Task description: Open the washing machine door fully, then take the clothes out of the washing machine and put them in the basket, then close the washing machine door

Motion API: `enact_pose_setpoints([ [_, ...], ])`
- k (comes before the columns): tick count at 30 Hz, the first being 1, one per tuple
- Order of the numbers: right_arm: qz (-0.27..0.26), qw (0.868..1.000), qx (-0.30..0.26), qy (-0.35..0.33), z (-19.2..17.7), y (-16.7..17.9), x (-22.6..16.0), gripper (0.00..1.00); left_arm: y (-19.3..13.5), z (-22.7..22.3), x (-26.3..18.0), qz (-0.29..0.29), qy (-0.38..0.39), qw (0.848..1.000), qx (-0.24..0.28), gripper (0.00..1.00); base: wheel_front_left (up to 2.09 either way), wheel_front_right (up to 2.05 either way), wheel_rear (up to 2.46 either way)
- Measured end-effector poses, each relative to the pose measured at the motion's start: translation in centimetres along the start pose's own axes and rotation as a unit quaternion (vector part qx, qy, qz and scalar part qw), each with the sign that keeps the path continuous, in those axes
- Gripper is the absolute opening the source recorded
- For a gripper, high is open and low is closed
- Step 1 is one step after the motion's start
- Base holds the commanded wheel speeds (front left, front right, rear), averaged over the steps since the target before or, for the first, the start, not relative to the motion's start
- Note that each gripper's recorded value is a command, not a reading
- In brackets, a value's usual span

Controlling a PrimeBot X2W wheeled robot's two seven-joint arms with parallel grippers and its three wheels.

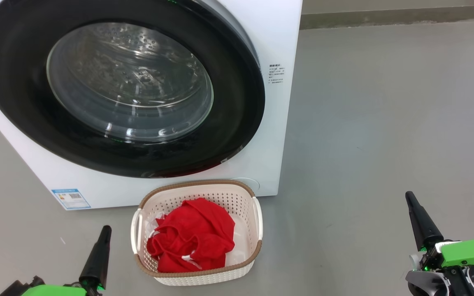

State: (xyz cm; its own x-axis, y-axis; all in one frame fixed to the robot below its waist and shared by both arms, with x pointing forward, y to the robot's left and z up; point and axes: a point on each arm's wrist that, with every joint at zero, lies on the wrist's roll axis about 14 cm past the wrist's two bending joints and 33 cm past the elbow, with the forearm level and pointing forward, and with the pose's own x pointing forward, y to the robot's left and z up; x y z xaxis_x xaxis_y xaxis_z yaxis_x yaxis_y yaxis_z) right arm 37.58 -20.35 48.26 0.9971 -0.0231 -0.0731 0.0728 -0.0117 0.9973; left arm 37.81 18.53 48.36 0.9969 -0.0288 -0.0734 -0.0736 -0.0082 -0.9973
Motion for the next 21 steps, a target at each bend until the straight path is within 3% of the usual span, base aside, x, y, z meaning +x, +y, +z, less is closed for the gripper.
enact_pose_setpoints([
  [21,0.001,1.0,0.001,-0.001,0.13,0.04,0.02,0.0,0.01,0.01,0.0,0.0,0.0,1.0,0.0,0.0,0.0,0.0,0.0],
])
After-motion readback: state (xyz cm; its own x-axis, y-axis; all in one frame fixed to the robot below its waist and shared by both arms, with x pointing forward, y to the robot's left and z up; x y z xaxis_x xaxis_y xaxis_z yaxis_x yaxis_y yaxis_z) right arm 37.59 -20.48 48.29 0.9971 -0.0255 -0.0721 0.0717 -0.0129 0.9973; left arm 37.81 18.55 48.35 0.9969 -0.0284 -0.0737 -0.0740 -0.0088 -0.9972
